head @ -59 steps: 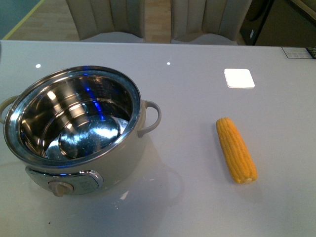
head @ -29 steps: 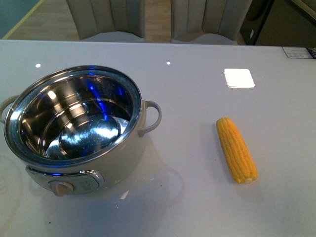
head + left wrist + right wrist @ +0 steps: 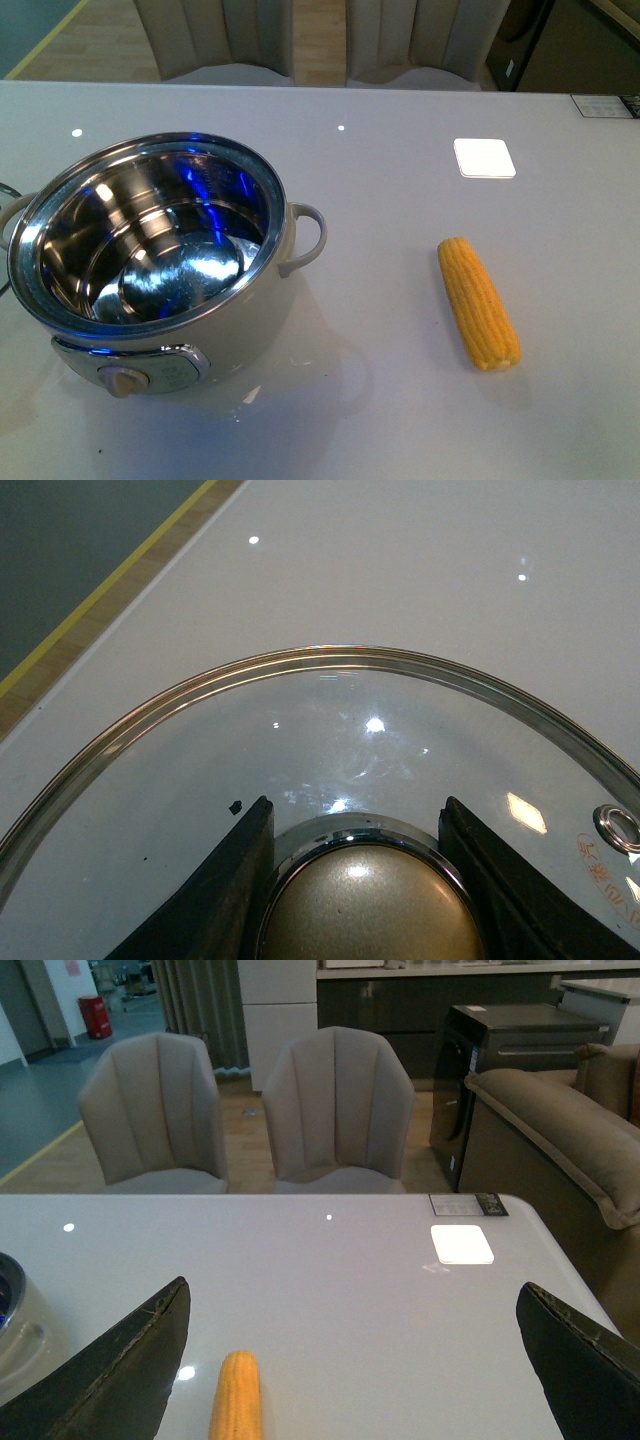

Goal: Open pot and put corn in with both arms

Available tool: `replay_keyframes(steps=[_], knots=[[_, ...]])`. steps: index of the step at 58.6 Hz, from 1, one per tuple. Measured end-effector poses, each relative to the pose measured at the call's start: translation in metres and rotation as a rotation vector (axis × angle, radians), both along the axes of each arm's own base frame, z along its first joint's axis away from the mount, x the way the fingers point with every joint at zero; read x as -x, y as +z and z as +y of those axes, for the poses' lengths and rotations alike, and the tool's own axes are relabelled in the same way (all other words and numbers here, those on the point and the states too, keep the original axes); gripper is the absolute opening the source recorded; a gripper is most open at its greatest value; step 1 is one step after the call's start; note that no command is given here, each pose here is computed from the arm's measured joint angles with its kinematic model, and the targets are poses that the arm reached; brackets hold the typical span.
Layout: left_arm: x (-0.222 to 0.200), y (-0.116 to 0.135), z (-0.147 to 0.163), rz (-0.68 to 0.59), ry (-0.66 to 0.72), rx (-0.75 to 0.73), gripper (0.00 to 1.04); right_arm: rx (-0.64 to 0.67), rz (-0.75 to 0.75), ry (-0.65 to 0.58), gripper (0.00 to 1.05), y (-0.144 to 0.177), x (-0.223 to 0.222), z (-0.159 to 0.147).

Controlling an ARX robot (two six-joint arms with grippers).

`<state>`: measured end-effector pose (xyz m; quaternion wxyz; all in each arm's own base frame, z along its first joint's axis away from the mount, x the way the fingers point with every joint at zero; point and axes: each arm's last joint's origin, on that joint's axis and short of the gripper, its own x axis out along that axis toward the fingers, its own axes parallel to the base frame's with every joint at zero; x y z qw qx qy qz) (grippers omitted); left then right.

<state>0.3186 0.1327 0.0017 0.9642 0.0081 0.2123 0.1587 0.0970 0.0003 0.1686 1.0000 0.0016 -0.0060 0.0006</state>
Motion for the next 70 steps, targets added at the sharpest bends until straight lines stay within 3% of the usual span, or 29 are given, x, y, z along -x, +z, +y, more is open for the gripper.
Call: replay_keyframes(steps=[13, 56, 70], knots=[[-0.008, -0.024, 0.008, 0.017, -0.003, 0.018, 0.43, 0.0, 0.0, 0.0, 0.96, 0.0, 0.0, 0.0], [-0.009, -0.055, 0.025, 0.02, 0.013, 0.072, 0.44, 0.0, 0.0, 0.0, 0.96, 0.0, 0.0, 0.0], [-0.009, -0.056, 0.027, 0.02, 0.012, 0.079, 0.8, 0.0, 0.0, 0.0, 0.96, 0.0, 0.0, 0.0]])
